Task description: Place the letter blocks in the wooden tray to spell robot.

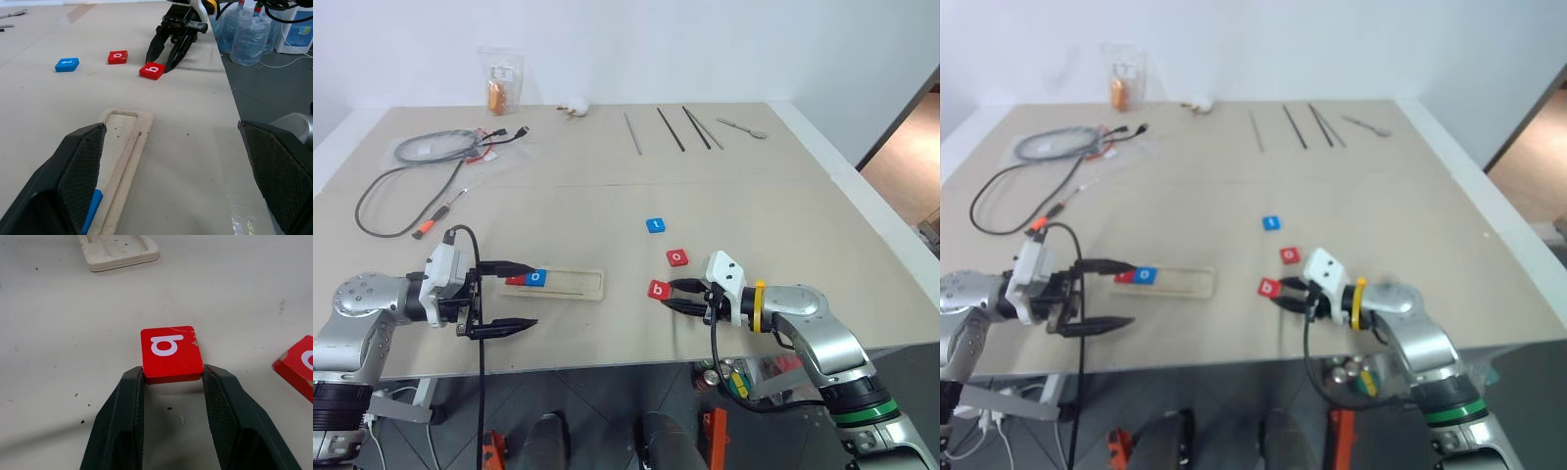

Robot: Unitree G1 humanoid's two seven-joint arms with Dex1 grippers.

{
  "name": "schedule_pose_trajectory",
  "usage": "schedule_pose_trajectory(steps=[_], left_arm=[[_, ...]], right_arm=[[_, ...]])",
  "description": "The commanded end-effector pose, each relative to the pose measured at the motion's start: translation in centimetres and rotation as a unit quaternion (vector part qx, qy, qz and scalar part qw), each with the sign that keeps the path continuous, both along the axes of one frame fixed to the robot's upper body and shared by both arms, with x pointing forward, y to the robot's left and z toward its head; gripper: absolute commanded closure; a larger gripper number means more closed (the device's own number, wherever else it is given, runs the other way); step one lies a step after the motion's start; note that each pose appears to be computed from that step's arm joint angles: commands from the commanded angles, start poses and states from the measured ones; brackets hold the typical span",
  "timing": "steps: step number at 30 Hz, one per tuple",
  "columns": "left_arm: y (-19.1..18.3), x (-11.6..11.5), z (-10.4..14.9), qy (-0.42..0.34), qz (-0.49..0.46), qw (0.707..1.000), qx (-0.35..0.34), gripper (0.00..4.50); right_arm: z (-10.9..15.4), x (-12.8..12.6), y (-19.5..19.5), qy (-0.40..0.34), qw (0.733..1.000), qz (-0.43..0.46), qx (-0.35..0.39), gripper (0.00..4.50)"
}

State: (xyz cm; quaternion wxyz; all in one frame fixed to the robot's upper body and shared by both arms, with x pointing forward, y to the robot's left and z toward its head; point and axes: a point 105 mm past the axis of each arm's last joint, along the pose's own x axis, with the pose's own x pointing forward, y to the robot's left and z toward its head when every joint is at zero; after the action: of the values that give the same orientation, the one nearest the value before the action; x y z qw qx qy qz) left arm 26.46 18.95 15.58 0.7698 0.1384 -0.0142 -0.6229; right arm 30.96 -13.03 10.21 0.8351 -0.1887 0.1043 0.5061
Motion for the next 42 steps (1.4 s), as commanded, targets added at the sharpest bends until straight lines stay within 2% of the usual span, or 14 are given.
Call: schedule_pose_trajectory(steps=[1, 4, 9, 12, 16, 22, 35, 42], left_arm=[[1.0, 0.4, 0.8, -0.02, 0.019, 1.0, 0.0, 0.0], [2.2, 0.6, 0.9, -0.021, 0.037, 0.999, 0.004, 0.0], [4.1, 0.8, 1.0, -0.024, 0.066, 0.997, 0.013, 0.0], [5.1, 0.8, 0.8, -0.023, 0.084, 0.996, 0.017, 0.0], [5.5, 0.6, 0.1, -0.021, 0.093, 0.995, 0.023, 0.0], [5.4, 0.2, -0.4, -0.018, 0.095, 0.995, 0.024, 0.0], [5.0, -0.1, -1.1, -0.011, 0.093, 0.995, 0.021, 0.0], [4.8, -0.1, -1.4, -0.008, 0.09, 0.996, 0.019, 0.0]], right_arm=[[2.2, 0.4, 0.6, -0.029, 0.999, 0.0, 0.025, 3.33], [4.4, 1.1, 1.4, -0.043, 0.998, 0.007, 0.047, 3.33], [8.4, 0.8, 4.1, -0.068, 0.992, 0.082, 0.06, 3.33], [9.4, 0.5, 6.7, -0.062, 0.988, 0.128, 0.057, 3.33], [7.8, 0.1, 10.7, -0.038, 0.983, 0.178, 0.002, 3.33], [6.2, 1.7, 13.8, -0.016, 0.985, 0.161, -0.067, 3.33], [4.8, 2.8, 15.4, -0.024, 0.979, 0.159, -0.122, 3.33], [5.3, 2.8, 16.8, -0.029, 0.977, 0.172, -0.122, 3.33]])
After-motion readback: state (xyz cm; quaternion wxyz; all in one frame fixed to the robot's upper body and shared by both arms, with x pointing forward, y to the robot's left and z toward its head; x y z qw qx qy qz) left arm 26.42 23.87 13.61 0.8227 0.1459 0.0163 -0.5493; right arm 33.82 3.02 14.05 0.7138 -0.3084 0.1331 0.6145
